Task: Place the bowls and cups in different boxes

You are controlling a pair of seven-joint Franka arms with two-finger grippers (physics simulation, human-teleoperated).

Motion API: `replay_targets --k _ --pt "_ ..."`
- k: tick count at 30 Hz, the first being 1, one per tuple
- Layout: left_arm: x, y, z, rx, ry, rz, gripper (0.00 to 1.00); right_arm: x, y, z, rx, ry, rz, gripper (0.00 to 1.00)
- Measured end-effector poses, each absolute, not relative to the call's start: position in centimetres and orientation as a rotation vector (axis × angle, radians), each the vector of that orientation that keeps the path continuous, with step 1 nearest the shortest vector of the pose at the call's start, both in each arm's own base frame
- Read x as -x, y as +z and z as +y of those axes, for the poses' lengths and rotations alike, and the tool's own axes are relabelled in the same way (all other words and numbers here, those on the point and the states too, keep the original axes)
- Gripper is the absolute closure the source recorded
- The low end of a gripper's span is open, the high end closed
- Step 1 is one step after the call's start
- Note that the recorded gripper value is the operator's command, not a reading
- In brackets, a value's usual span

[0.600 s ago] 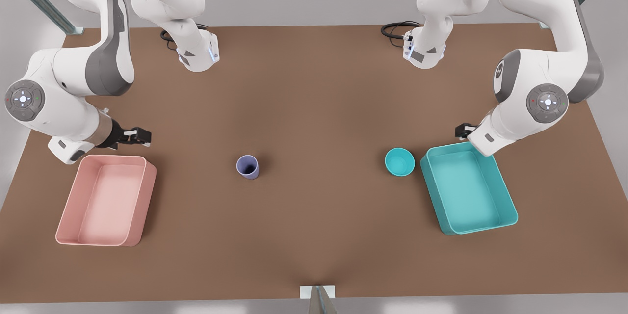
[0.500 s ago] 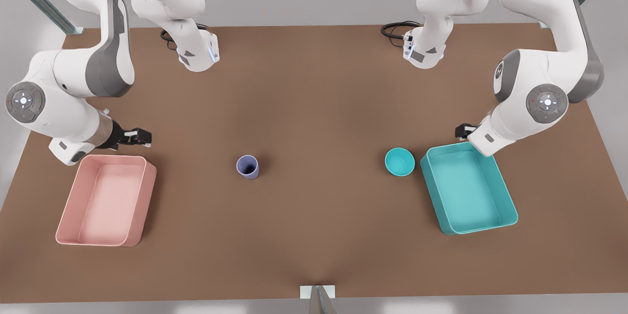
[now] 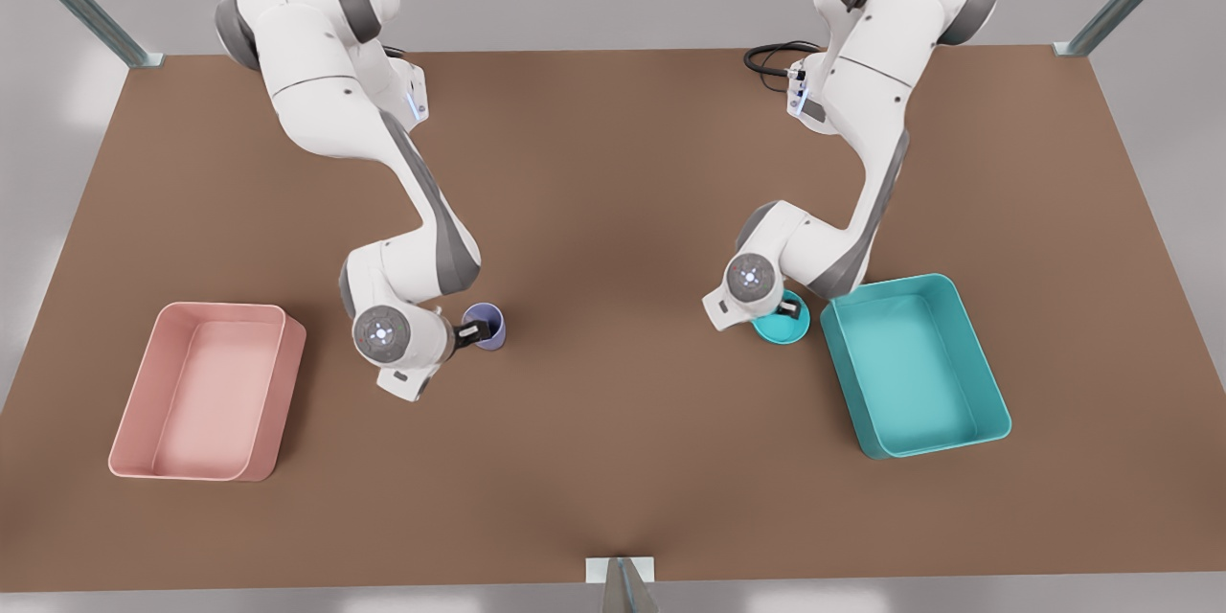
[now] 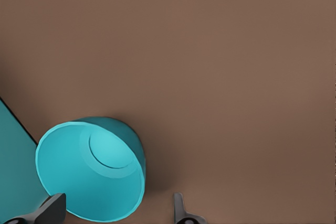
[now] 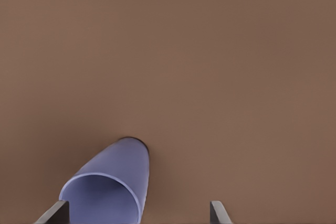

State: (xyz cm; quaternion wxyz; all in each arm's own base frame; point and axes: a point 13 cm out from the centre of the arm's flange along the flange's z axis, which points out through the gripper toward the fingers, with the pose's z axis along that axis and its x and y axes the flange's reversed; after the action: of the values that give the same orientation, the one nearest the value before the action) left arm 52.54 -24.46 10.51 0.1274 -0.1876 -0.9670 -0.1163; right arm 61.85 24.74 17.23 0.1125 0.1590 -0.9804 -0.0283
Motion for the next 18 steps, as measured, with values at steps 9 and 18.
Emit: replay_targets --k 9,18 --pt "-52.2 6.0 -24.4 0.507 -0.345 -2.873 0.0 -59.6 14.6 24.4 -0.387 -0.107 -2.963 0.0" --pt "-53.2 5.1 -23.4 0.428 -0.376 -2.907 0.69 -57.0 10.5 23.8 -0.34 -0.081 -2.934 0.0"
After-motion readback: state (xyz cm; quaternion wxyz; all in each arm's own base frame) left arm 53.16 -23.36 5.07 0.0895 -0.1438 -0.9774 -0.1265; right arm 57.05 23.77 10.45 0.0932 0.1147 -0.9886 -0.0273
